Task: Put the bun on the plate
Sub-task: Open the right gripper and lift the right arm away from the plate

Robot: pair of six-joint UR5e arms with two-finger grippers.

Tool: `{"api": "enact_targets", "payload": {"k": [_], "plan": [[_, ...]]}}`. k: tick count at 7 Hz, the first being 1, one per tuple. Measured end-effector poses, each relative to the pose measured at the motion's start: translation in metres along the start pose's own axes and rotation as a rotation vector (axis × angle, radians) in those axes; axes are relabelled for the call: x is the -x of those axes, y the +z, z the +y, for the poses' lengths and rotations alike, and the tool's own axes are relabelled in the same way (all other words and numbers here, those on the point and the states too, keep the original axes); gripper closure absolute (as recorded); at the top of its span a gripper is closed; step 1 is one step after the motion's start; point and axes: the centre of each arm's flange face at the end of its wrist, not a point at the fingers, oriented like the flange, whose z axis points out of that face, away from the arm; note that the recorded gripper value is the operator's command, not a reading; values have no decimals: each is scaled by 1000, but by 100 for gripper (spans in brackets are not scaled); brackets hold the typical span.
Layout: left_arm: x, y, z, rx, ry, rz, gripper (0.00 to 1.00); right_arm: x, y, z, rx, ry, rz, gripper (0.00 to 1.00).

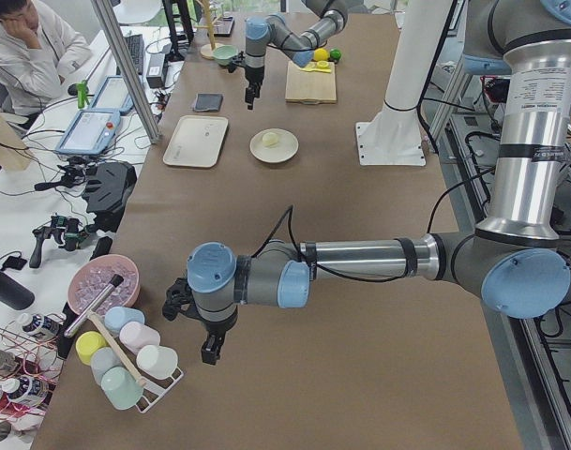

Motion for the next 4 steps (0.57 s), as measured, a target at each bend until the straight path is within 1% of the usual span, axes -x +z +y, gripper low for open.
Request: {"api": "enact_targets", "payload": {"k": [1,2,3,4], "plan": [[-14,-8,0,25,-80,32,2,-44,-10,-23,5,-29,3,0],[-27,-15,0,51,-126,61,2,-90,-21,-35,7,-59,5,0],[-36,-21,1,59,-139,74,2,-137,-35,-46,8,-91,18,0],[-39,-24,1,61,-139,78,2,-188,-53,-57,15,-136,44,0]]}}
